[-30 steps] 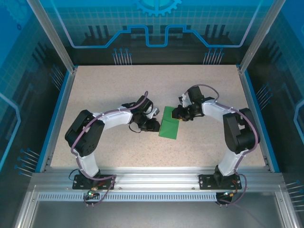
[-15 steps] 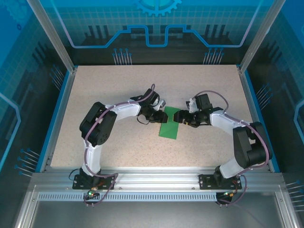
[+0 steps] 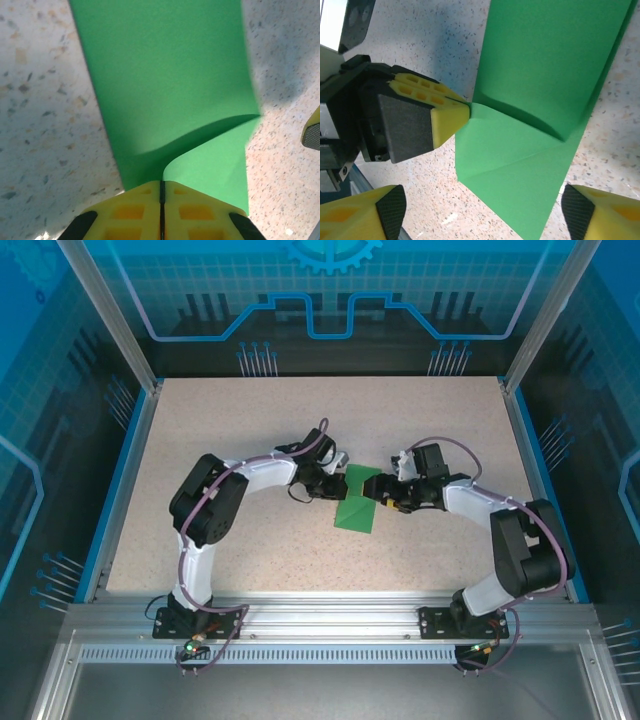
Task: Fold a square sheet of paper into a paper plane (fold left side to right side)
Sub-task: Turn over the paper at the center of the table.
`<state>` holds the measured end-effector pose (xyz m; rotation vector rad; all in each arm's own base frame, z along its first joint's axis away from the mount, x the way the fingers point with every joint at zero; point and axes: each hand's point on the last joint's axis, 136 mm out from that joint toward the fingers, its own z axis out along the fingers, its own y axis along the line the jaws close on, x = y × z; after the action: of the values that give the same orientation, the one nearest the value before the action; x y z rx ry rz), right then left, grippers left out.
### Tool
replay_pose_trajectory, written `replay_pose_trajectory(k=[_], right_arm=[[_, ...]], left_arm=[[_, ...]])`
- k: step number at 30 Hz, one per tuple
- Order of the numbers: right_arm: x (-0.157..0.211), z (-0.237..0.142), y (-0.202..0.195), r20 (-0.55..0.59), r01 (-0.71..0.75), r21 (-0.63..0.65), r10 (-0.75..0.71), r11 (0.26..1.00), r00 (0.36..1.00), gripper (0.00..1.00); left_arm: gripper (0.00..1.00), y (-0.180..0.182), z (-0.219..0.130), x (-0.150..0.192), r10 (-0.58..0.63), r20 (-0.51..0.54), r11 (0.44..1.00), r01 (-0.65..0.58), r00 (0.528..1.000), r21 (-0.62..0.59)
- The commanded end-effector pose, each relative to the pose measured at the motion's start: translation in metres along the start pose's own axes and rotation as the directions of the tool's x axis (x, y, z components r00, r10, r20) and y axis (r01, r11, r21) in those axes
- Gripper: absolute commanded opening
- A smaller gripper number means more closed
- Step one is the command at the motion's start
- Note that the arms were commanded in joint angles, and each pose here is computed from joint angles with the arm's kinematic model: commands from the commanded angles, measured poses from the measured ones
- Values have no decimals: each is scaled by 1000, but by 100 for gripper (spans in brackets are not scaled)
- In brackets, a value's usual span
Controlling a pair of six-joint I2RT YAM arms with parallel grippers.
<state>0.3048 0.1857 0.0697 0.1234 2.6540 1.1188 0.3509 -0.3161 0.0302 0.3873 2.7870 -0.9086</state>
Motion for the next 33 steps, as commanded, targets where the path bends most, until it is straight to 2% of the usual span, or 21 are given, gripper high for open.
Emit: replay_pose_trajectory(k=[1, 8, 19, 21, 25, 28, 33], right_arm=[[-2, 10, 5, -40, -33, -48, 31, 998, 999, 76], [-2, 30, 8, -74, -51, -46, 47, 998, 996, 69], [-2, 51, 6, -123, -85, -41, 80, 996, 989, 49], [-2, 53, 6, -126, -87, -45, 81, 995, 989, 43], [-5, 52, 8, -114, -79, -56, 72, 995, 991, 24], [-8, 50, 12, -100, -63, -65, 57, 996, 993, 11], [-16, 39, 20, -64, -19, -86, 14, 996, 998, 4]], left_arm=[[9, -3, -19, -9, 23, 58, 1000, -22, 998, -10], [9, -4, -22, -8, 22, 67, 1000, -21, 998, -11], [10, -4, -22, -9, 14, 72, 1000, -14, 997, -11], [15, -4, -24, -10, 6, 76, 1000, -6, 997, -8], [25, -5, -32, -14, -23, 97, 1000, 21, 995, 22], [40, -5, -45, -18, -48, 131, 998, 42, 990, 49], [58, -4, -77, -27, -115, 208, 987, 89, 971, 133]])
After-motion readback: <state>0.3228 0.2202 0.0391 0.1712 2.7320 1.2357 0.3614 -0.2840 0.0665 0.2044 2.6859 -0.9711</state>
